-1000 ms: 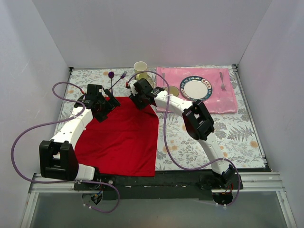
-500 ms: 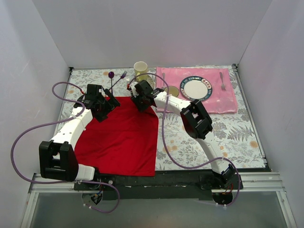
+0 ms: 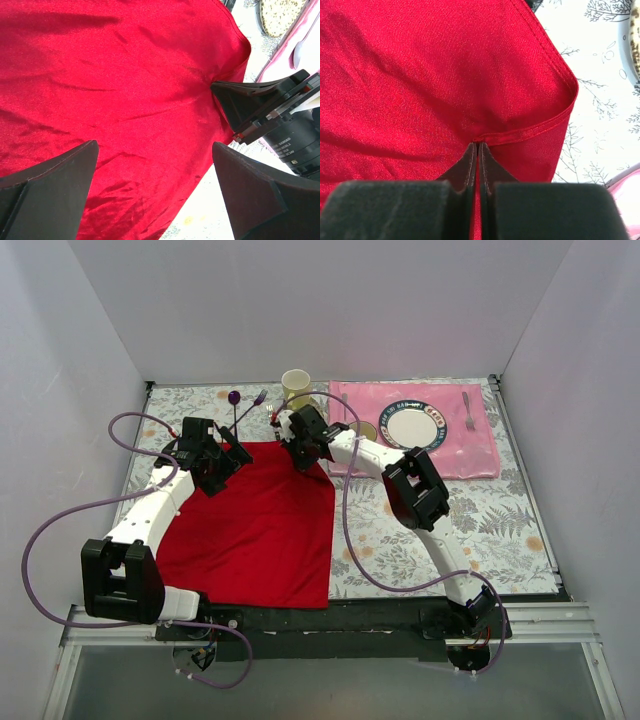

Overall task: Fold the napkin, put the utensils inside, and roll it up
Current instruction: Flatten the napkin out

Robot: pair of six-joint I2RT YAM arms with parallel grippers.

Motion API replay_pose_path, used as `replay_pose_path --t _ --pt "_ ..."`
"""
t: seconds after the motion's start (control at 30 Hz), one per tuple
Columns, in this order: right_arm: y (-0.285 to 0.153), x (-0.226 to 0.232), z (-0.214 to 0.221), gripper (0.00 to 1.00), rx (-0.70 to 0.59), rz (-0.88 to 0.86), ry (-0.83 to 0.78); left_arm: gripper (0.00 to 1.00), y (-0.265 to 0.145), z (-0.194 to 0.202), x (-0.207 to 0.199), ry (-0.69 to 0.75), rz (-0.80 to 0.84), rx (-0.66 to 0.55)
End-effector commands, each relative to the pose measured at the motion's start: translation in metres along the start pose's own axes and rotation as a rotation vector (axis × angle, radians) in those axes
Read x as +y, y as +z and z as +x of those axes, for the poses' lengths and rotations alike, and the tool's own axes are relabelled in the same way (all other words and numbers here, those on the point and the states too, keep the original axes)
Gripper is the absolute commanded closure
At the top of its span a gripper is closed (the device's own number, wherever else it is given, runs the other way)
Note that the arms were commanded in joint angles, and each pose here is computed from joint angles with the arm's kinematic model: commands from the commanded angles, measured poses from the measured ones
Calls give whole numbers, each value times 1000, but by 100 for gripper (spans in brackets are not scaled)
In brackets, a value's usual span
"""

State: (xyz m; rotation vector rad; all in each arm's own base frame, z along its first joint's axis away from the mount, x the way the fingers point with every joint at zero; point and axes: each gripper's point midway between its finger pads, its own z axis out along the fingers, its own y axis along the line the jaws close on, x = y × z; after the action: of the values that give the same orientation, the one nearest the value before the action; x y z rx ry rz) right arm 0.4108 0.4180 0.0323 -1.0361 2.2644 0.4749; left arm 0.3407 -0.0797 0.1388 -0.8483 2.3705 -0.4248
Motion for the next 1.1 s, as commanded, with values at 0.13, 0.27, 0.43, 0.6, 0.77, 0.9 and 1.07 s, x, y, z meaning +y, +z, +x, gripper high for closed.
replay_pose_path --t 0.13,0.27,0.43,0.6,0.77,0.9,1.07 --pt "-32 0 -54 99 -100 -10 -31 2 -10 -4 -6 -1 34 -19" --pt "-46 1 -69 99 -132 -3 -41 2 -11 -4 -6 -1 33 -20" --pt "-53 6 -73 99 -134 -27 -31 2 -11 -4 -7 -4 37 -20" --pt "-63 21 -82 99 -162 -95 10 2 -9 2 -11 3 65 14" --pt "-76 26 -94 99 -201 -114 34 4 -7 11 -17 -25 99 61" --pt "-87 12 -100 99 -224 -72 44 4 -7 10 -19 -25 104 66" --pt "-90 -19 -100 99 -243 1 57 3 -9 10 -19 -23 104 65"
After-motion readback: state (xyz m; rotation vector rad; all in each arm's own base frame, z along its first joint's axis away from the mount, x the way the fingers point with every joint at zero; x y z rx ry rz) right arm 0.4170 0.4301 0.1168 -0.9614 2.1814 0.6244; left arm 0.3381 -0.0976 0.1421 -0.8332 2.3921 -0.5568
